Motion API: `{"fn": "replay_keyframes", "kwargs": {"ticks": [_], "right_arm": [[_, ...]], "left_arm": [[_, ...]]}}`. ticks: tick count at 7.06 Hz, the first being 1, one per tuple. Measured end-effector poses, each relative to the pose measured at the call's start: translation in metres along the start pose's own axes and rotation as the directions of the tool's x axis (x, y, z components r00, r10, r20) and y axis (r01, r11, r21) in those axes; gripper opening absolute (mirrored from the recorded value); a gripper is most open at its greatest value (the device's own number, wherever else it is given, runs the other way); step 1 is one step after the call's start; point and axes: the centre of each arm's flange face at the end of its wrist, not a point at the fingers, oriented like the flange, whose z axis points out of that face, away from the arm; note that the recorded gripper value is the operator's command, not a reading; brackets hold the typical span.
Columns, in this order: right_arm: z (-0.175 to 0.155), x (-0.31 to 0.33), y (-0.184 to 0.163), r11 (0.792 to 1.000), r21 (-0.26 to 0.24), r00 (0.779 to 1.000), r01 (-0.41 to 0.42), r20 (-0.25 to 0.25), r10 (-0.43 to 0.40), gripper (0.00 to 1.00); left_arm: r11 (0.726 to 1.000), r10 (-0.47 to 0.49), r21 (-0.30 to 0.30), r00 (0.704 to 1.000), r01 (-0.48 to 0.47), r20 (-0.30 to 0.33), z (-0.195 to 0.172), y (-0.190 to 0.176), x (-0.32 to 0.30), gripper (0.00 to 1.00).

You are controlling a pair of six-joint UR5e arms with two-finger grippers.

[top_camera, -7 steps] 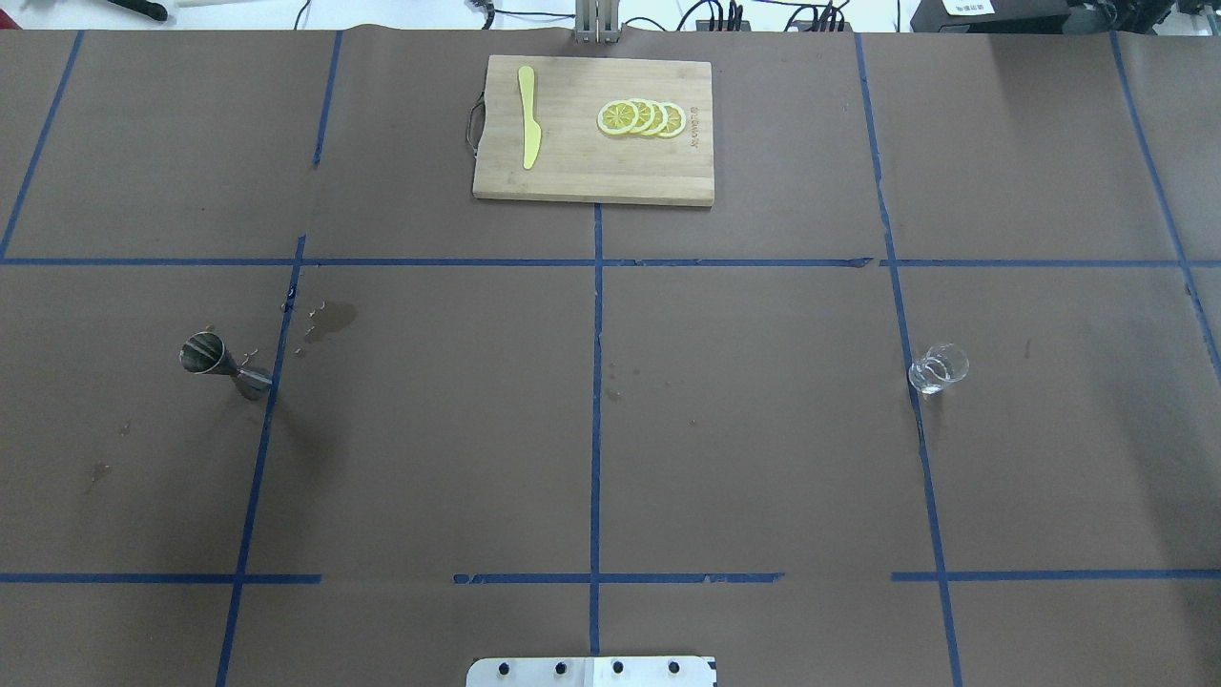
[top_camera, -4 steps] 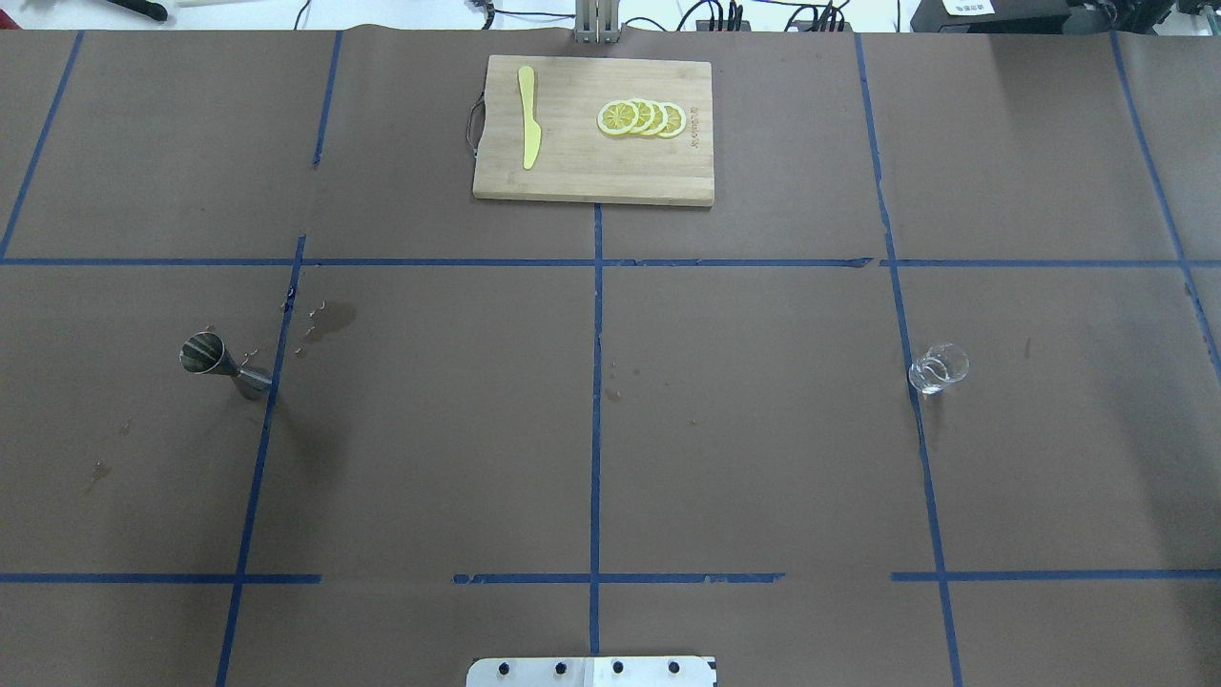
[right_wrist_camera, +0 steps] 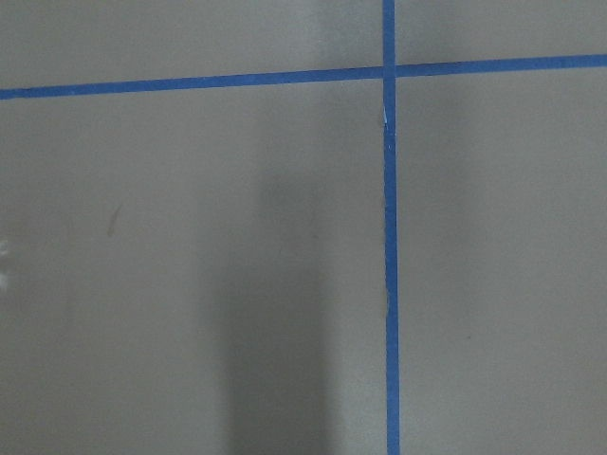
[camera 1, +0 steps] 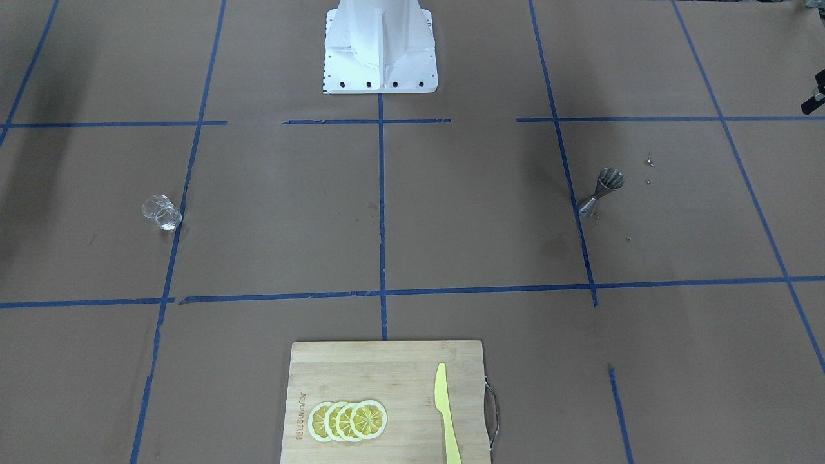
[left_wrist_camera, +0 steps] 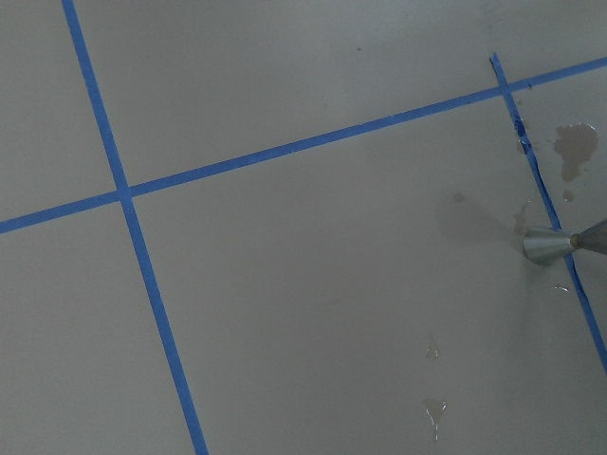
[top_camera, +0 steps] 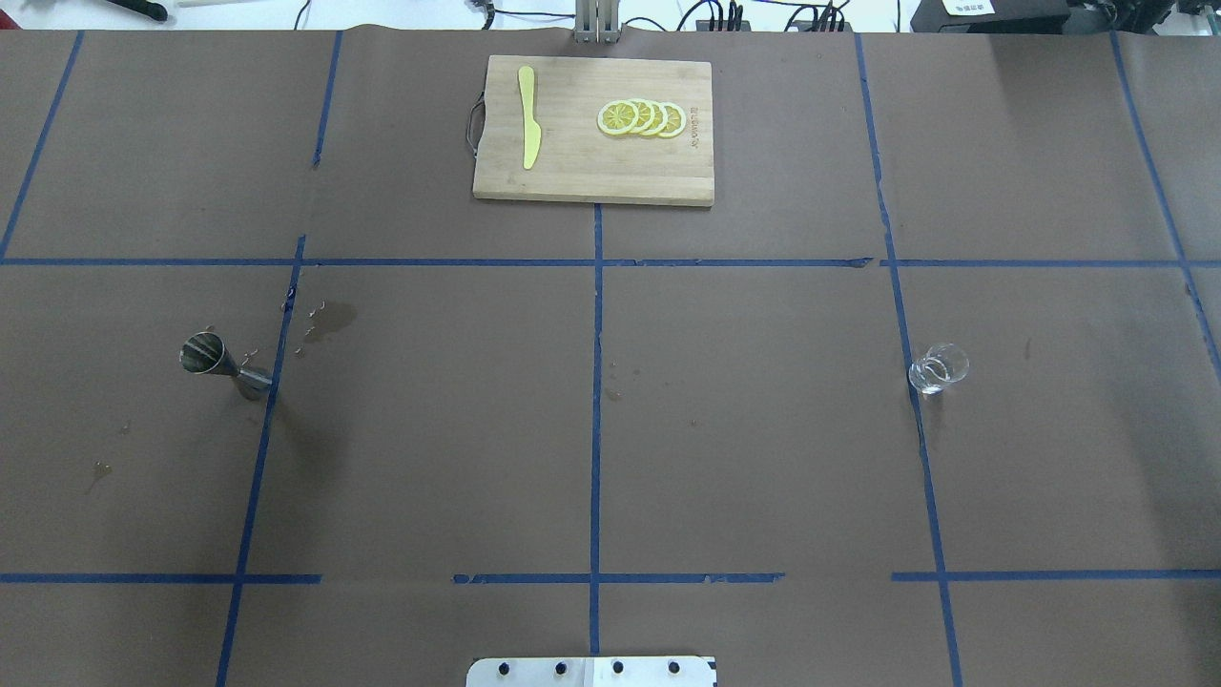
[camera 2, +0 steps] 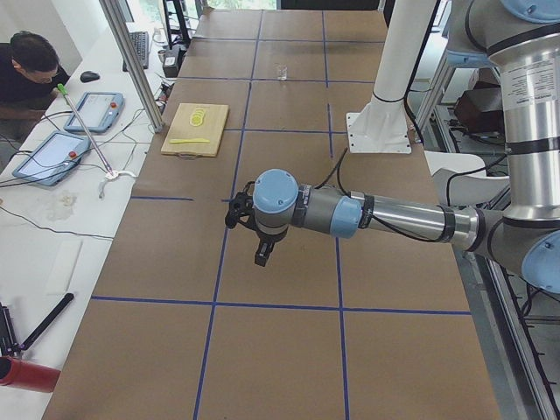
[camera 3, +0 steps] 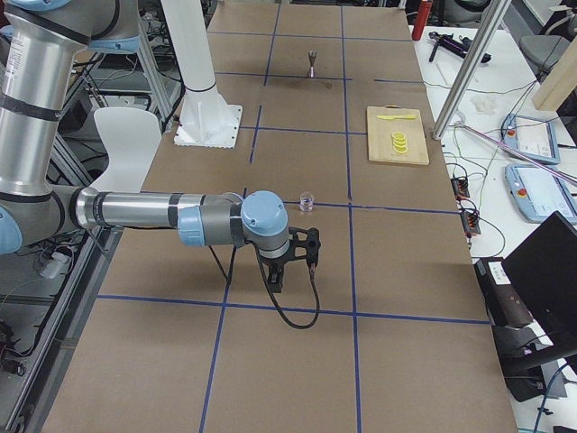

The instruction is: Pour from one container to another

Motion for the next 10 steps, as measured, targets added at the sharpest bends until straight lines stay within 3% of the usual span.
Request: {"fn": "replay_keyframes", "kwargs": {"ticks": [3, 7, 10], "right_arm": [[-0.001, -0.001, 0.0, 1.0, 0.002, 1.0, 0.005, -0.001, -0.005, 1.0], [-0.001, -0.004, -0.005, 0.998, 0.029, 0.994, 0.061, -0.09, -0.058, 1.0], [0.002, -0.007, 0.002, 0.995, 0.043, 0.994, 0.094, -0.062, -0.091, 1.0]], "left_arm": [[0.996, -0.092, 0.018, 0.996, 0.092, 0.004, -0.001, -0.002, 0.002, 1.0], [0.991, -0.125, 0.058, 0.992, 0.124, 0.02, 0.013, -0.012, 0.023, 1.0], [0.979, -0.115, 0.167, 0.993, 0.114, -0.002, 0.059, -0.031, 0.093, 1.0]]}}
